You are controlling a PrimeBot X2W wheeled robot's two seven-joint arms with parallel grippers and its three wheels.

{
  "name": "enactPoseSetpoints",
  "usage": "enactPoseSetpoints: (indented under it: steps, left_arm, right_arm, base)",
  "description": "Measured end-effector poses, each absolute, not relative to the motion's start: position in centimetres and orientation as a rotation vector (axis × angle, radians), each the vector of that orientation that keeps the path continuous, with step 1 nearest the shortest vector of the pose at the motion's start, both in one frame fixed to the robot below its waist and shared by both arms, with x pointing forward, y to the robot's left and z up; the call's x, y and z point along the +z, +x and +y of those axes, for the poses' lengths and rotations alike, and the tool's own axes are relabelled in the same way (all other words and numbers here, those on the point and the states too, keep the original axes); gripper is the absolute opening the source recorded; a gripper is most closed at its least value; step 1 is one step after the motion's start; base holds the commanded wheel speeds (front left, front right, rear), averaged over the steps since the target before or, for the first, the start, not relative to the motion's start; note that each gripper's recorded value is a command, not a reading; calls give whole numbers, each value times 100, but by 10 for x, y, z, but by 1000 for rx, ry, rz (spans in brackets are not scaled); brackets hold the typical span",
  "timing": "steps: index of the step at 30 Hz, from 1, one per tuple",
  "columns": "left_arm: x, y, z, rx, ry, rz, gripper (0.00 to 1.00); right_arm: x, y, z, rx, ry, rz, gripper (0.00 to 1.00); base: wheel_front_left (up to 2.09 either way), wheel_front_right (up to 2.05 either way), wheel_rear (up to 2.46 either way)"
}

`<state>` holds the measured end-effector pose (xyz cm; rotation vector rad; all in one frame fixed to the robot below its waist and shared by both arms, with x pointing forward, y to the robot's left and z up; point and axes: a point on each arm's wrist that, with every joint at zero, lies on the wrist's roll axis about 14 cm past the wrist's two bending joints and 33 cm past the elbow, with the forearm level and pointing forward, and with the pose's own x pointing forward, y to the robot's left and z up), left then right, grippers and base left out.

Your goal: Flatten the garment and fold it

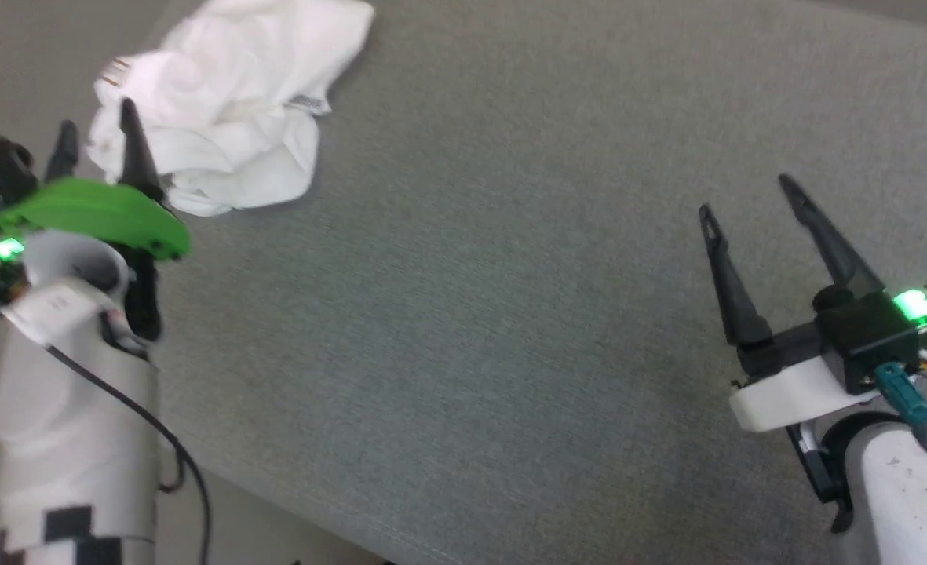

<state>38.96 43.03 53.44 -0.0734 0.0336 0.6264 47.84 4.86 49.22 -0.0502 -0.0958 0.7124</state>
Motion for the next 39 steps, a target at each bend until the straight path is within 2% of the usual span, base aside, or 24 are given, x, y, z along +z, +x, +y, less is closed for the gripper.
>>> enactPoseSetpoints:
  steps: [4, 10, 15, 16, 17, 18, 20, 26, 33, 39]
  left_arm:
    - [494, 410, 449, 659, -107, 201, 100]
    - [416, 411, 461, 718, -208, 477, 100]
    - [380, 417, 459, 719, -262, 603, 100]
    - [375, 420, 458, 711, -269, 631, 82]
    - [371, 423, 456, 698, -278, 653, 18]
    - [369, 427, 454, 687, -285, 666, 0]
    - [372, 433, 454, 664, -265, 664, 0]
    - [418, 439, 465, 656, -32, 469, 0]
    - [536, 459, 463, 563, 226, 123, 0]
    - [633, 466, 421, 390, 329, -108, 0]
  right_arm:
    - [460, 493, 37, 684, -32, -41, 100]
    - [410, 503, 17, 636, -13, 56, 100]
    - [398, 506, 4, 592, 11, 63, 100]
    - [397, 506, 1, 582, 17, 62, 100]
    - [397, 507, -2, 572, 23, 63, 100]
    - [397, 507, -5, 561, 29, 61, 100]
    - [397, 506, -10, 546, 31, 61, 100]
    - [404, 497, -20, 515, 29, 64, 100]
    - [415, 465, -46, 452, 7, 103, 100]
    - [452, 441, -70, 385, 10, 51, 100]
  base:
    - [0, 0, 0]
    - [0, 0, 0]
    - [0, 0, 0]
    - [0, 0, 0]
    - [0, 0, 0]
    - [0, 0, 0]
    - [0, 0, 0]
    - [0, 0, 0]
    - [0, 0, 0]
    - [0, 0, 0]
